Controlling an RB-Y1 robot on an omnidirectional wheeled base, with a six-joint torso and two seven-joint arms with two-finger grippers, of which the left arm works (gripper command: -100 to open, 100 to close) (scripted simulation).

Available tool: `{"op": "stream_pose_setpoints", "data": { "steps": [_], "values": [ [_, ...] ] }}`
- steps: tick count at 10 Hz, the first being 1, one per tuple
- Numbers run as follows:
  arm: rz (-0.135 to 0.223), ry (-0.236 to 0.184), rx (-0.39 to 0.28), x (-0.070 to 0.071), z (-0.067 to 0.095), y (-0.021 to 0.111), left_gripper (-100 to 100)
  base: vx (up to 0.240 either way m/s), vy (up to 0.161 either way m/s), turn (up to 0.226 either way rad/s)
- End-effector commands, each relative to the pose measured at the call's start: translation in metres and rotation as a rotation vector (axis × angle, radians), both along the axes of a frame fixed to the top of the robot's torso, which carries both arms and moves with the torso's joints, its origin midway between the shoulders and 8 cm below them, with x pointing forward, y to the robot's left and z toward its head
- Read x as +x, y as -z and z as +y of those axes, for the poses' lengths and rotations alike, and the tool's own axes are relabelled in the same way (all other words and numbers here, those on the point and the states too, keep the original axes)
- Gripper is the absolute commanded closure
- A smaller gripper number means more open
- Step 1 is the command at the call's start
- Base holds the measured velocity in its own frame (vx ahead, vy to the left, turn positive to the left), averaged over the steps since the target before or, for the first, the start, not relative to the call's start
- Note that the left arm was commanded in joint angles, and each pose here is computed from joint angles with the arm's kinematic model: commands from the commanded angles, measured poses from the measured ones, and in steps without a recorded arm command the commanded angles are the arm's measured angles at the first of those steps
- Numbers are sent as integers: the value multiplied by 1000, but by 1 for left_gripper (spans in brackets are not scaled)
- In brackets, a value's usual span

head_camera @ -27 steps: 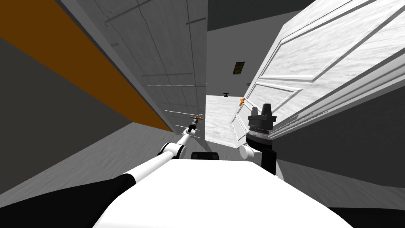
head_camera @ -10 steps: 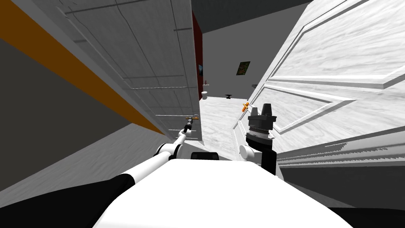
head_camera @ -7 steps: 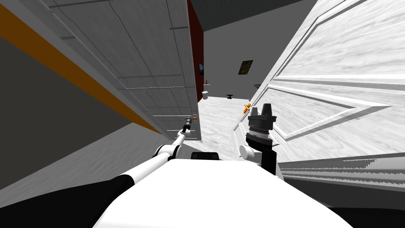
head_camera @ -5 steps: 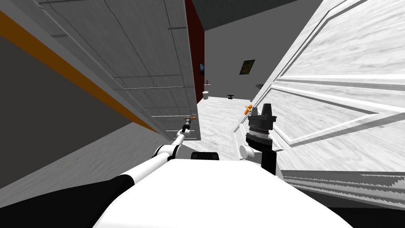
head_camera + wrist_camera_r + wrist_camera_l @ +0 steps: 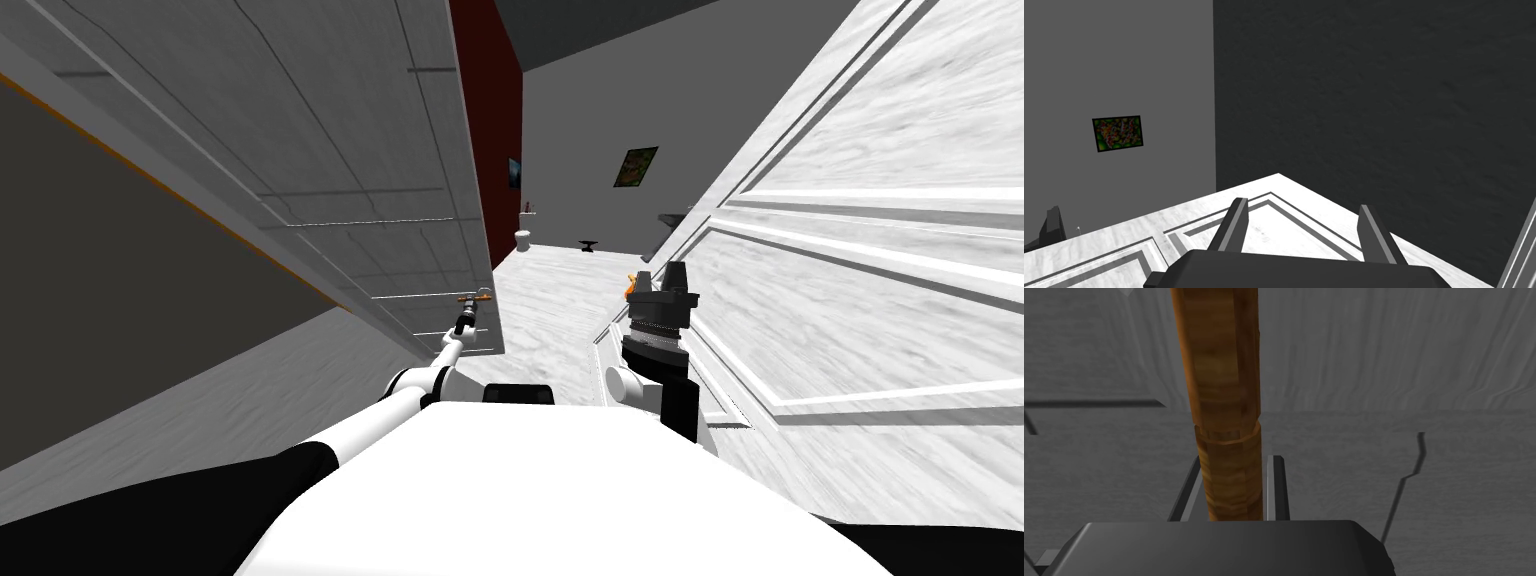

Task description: Push the door open

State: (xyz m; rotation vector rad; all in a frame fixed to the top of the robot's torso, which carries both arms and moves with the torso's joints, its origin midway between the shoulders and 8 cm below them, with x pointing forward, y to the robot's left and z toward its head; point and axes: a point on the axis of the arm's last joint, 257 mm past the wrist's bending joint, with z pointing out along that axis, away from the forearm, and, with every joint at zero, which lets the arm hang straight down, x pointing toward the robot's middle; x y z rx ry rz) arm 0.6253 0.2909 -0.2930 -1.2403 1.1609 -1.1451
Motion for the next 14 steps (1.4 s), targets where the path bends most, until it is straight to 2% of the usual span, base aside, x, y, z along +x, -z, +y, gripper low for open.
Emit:
{"op": "stream_pose_setpoints", "data": {
  "steps": [1, 2, 7, 9, 14],
  "values": [
    [-7, -4, 2, 3, 3, -2, 100, 49, -27, 3],
    [-6, -26, -1, 1, 14, -1, 100, 92, -66, 32],
    [-5, -66, -9, -2, 33, 0, 100, 137, -112, 63],
    [-3, -75, -5, -4, 39, 0, 100, 75, -21, 72],
    [-4, -86, -5, -5, 44, 0, 100, 160, -41, 85]
  ]
}}
